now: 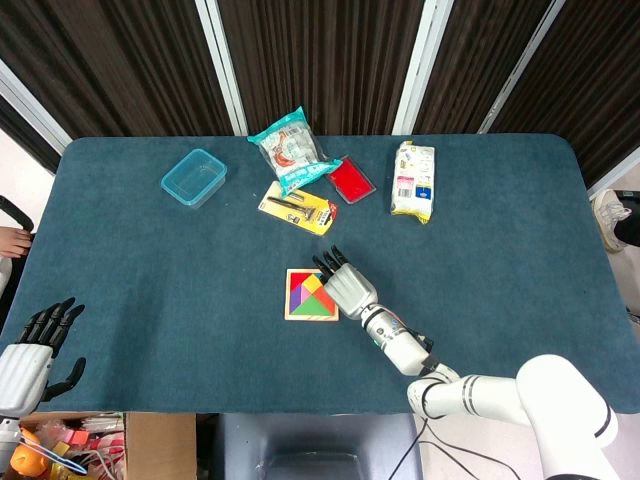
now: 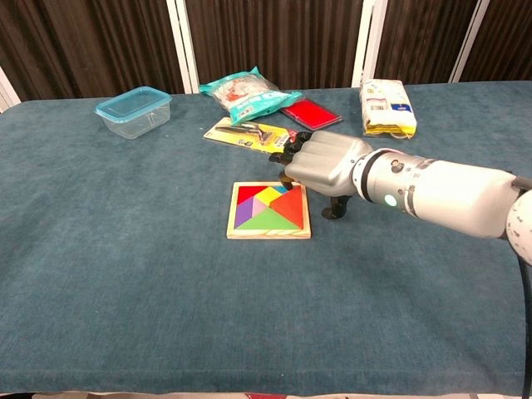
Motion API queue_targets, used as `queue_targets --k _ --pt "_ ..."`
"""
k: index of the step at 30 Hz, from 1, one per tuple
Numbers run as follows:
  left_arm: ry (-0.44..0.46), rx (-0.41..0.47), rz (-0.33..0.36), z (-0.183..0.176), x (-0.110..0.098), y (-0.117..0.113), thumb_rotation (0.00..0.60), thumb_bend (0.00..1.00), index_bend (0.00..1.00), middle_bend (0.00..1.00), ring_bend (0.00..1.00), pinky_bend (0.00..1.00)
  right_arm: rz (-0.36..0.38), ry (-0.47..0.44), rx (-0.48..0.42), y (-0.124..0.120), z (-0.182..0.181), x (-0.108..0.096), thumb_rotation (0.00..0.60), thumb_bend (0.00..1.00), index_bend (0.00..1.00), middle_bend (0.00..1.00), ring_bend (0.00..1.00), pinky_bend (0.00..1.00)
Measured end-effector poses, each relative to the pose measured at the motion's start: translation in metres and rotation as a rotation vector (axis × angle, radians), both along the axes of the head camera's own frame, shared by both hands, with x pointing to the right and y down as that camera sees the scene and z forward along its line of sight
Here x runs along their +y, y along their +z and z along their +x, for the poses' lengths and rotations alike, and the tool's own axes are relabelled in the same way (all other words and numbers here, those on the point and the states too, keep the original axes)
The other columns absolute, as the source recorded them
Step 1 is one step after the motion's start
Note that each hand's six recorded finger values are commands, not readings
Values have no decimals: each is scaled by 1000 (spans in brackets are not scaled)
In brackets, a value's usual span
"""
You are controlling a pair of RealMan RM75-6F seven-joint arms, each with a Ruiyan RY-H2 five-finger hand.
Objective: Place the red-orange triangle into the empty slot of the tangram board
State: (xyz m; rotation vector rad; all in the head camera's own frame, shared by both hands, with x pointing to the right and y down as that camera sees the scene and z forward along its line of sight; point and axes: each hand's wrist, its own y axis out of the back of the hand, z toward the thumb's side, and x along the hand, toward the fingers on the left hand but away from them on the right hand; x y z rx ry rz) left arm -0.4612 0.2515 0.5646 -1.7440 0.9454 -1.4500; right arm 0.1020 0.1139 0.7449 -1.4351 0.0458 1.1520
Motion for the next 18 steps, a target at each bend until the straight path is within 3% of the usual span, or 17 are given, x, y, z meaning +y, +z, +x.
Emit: queue_targets --k 18 --pt "3 3 3 1 0 0 600 457 0 0 15 104 18 -13 2 -7 3 3 600 433 360 22 0 0"
